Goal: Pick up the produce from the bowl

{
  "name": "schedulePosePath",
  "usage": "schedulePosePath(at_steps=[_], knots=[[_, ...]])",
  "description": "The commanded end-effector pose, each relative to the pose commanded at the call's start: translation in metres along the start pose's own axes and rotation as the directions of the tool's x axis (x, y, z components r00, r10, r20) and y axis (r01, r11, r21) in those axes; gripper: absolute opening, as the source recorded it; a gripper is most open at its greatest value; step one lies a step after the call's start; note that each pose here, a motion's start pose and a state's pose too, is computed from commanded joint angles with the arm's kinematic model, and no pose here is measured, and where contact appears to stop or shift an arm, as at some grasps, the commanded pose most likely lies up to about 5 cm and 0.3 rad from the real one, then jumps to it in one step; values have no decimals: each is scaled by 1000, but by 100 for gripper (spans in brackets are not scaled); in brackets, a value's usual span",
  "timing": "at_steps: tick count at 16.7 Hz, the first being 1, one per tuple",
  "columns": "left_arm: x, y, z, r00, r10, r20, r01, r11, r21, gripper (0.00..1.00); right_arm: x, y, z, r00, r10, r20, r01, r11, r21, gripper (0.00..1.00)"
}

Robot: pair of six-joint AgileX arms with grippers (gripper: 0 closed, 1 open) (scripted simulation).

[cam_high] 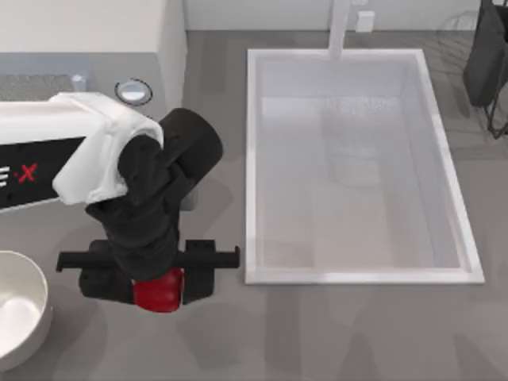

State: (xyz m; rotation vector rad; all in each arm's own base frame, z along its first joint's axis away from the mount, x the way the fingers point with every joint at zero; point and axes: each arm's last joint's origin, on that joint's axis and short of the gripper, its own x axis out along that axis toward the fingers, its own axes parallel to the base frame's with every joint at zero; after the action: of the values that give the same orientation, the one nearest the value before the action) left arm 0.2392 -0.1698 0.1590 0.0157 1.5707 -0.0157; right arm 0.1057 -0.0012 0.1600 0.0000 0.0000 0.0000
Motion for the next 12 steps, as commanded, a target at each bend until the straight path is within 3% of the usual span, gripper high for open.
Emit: schedulePosePath(at_steps=[3,12], knots=[[0,0,0,1000,0,0,0,1000,0,0,0,0,0,1000,0,0,0,1000,0,100],[0,0,0,1000,0,0,0,1000,0,68,0,0,0,1000,0,0,0,1000,0,100]])
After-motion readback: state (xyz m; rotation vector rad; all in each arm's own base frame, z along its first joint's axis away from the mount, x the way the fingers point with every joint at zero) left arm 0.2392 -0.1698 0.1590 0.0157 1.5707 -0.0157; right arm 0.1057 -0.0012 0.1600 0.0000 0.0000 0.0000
